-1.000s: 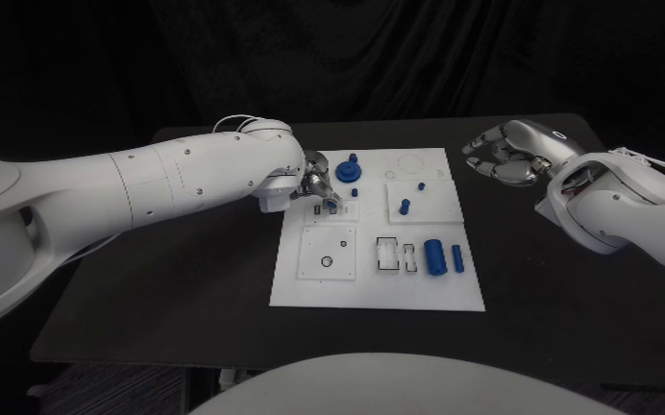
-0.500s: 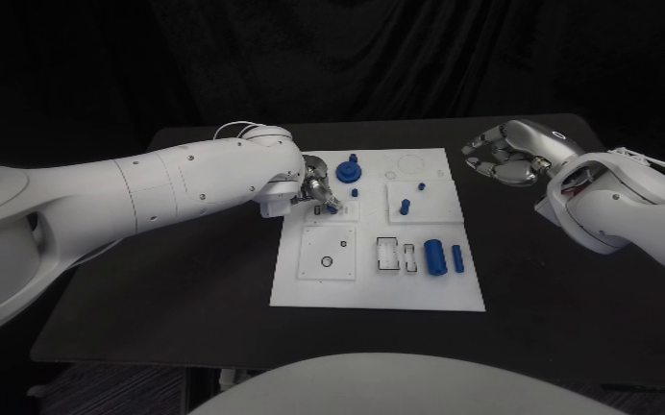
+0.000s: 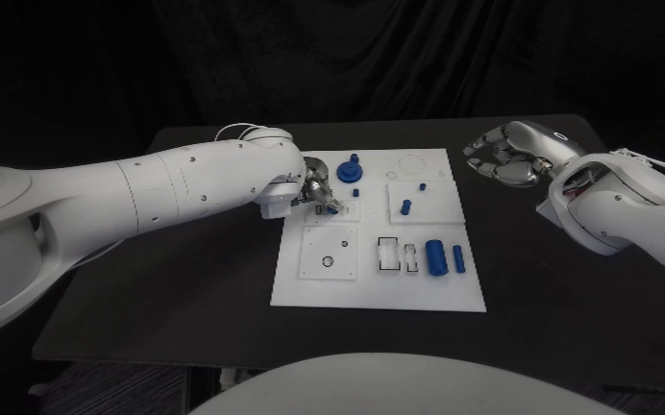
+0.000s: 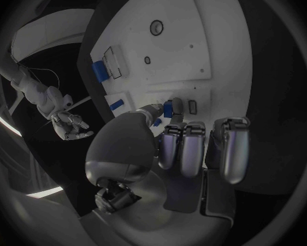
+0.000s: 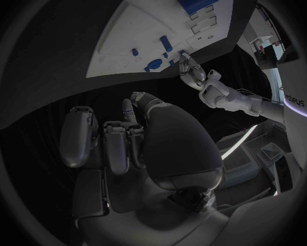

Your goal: Assemble the parts on the task board

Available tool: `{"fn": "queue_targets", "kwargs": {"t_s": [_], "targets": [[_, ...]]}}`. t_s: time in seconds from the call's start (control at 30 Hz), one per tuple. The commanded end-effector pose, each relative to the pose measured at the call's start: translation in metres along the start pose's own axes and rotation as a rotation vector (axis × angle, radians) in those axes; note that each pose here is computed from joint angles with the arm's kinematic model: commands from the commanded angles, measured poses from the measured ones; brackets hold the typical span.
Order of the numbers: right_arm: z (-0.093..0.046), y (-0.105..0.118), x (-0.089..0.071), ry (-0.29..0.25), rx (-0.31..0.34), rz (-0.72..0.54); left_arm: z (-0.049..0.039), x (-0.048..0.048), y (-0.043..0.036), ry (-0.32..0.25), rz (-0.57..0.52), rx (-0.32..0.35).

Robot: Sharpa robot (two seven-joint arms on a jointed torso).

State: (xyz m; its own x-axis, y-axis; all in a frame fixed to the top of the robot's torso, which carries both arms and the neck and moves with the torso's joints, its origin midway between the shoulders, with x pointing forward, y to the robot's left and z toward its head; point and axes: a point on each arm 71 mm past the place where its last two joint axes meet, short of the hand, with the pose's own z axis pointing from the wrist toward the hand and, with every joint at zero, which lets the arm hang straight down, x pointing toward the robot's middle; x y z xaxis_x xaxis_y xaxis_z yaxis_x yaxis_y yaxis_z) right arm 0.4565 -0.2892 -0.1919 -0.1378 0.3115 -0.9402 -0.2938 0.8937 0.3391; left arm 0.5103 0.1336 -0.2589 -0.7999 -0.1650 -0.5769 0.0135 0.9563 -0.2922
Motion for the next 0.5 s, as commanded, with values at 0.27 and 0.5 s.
{"fn": "queue_targets", "kwargs": {"t_s": [0.27,0.5], "targets": [[-0.0006,-0.0014,0.0018,0.012,0.017,0.0,0.002,0.0028,-0.0002,0.006,-0.011,0.018],[-0.0002,-0.0011,0.0023,0.015,0.018,0.0,0.0045,0.0052,0.0,0.011,-0.013,0.021]]}}
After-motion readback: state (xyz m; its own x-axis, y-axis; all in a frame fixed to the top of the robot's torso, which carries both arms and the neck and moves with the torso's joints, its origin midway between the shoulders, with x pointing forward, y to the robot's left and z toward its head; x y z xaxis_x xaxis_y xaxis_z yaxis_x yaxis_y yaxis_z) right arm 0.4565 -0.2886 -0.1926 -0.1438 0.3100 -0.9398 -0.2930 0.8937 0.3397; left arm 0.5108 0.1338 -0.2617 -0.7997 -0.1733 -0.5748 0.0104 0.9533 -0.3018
